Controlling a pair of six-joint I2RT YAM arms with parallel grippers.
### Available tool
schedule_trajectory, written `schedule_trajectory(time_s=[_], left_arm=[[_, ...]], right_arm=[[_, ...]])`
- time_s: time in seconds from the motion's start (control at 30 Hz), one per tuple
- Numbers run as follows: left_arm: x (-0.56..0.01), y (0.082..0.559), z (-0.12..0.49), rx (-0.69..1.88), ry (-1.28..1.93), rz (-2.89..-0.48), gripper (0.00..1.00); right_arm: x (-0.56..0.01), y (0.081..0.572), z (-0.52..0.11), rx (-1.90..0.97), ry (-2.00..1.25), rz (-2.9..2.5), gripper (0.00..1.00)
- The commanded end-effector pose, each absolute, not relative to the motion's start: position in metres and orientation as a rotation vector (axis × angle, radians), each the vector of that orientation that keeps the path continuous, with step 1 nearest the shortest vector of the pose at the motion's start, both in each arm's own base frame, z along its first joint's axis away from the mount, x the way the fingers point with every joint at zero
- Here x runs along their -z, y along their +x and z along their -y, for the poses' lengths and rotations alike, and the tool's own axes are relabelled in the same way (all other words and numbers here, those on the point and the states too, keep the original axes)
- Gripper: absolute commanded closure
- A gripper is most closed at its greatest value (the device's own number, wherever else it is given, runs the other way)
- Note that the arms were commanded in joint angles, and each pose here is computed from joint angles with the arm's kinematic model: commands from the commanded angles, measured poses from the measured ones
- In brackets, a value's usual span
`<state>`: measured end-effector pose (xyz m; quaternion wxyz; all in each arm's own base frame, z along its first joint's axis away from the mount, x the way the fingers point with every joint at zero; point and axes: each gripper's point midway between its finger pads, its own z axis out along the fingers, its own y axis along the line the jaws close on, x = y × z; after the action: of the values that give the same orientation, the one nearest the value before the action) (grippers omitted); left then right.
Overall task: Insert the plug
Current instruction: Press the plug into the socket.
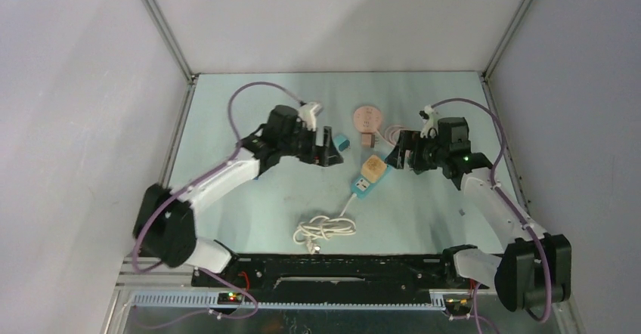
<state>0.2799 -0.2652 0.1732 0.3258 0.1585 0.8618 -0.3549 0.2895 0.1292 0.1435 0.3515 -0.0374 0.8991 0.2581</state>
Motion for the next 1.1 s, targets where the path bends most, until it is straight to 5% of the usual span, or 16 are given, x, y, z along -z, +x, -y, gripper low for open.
schedule_trajectory(time_s=[0.0,0.43,1.07], left_arm=[[-0.195,0.288,0.338,1.140,0.562,-2.193,0.11],[-0.121,0.332,0.394,1.111,0.605,-2.351,0.24],[-0.032,0.312,0.375,0.947,0.572,-2.547,0.57]], right_arm=[[-0.144,0.295,-0.158,-0.912,-0.056,-2.307,0.07],[-0.089,0.315,-0.170,-1.007,0.087,-2.436,0.31],[-0.030,0.289,-0.162,-0.878,0.110,-2.631,0.66]])
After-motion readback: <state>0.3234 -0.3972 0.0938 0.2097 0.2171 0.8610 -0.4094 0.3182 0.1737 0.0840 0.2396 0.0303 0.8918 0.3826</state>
